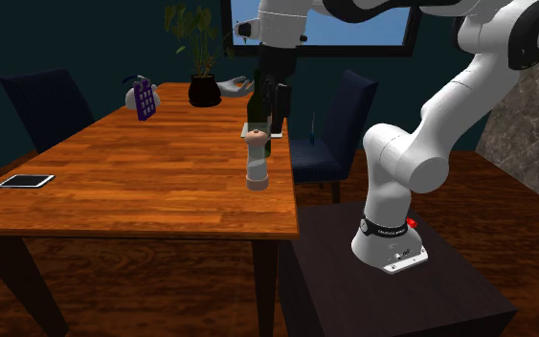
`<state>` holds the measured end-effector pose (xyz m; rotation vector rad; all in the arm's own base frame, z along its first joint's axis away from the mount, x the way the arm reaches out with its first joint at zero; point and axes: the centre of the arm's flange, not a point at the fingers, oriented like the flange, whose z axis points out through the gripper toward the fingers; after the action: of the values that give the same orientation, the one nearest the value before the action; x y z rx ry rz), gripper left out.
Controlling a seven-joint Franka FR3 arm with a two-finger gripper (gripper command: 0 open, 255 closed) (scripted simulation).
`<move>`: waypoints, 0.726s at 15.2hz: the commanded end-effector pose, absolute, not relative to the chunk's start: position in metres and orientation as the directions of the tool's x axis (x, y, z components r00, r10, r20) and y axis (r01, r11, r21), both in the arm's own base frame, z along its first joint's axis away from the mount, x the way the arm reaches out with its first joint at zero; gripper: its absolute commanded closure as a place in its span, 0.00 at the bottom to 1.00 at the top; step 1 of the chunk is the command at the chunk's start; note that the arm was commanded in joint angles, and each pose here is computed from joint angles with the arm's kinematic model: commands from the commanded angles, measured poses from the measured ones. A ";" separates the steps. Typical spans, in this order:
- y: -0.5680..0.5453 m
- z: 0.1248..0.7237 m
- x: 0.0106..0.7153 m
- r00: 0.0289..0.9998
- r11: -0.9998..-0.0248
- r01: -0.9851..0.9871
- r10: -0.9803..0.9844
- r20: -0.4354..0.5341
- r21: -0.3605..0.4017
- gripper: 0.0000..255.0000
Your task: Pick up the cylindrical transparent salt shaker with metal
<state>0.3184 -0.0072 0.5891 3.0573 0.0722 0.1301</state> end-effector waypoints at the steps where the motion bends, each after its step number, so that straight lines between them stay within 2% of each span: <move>1: -0.007 0.589 0.318 0.995 -0.996 0.044 0.050 0.083 0.083 0.00; 11: -0.143 0.544 0.339 0.979 -0.980 0.197 0.197 0.060 0.005 0.00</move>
<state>0.3361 -0.1313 0.5492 3.1209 0.2818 0.0975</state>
